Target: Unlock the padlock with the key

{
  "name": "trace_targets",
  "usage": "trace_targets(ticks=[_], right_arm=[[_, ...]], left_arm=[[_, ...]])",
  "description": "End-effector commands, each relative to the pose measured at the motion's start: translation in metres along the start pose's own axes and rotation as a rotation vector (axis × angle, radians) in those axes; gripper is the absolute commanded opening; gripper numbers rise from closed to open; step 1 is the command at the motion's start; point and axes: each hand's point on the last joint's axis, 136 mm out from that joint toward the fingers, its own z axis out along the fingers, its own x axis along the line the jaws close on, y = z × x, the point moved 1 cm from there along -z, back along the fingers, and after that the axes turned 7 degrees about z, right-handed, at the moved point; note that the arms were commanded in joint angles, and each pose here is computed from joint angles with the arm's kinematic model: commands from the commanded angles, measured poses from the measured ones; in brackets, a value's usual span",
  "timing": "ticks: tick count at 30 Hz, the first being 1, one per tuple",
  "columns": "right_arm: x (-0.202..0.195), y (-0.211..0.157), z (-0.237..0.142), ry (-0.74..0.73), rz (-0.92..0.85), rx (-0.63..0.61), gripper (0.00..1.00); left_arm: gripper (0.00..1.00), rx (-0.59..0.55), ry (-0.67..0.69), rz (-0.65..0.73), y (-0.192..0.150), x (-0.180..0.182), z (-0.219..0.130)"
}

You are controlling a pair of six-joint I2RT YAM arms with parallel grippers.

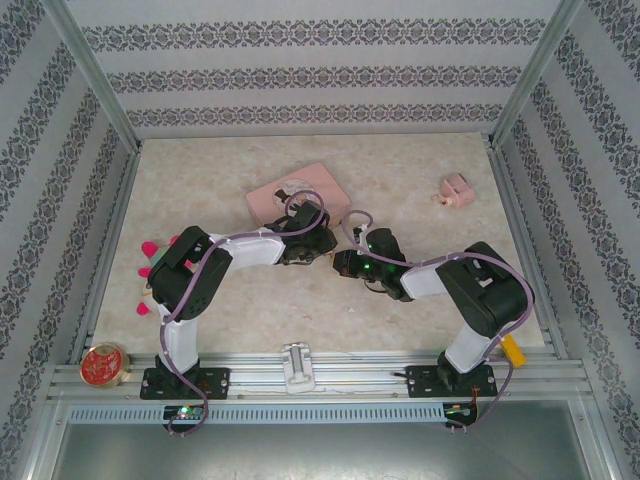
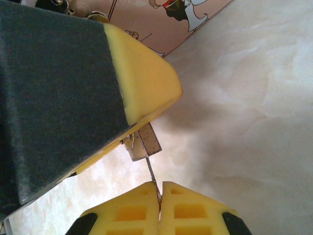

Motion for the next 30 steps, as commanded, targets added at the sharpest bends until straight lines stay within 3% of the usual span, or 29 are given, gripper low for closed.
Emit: trace_targets(ticks=[1,30], right_arm=[[0.032,0.037,-0.004,0.086,-0.040,-0.109,0.00],[0.023,0.038,-0.005,0.054,-0.036,-0.109,0.00]], left_arm=[[0.19,0.126,-0.045,-0.039,-0.027,-0.001,0.004],[0.18,0.129,-0.058,-0.047,-0.028,-0.001,0.006]])
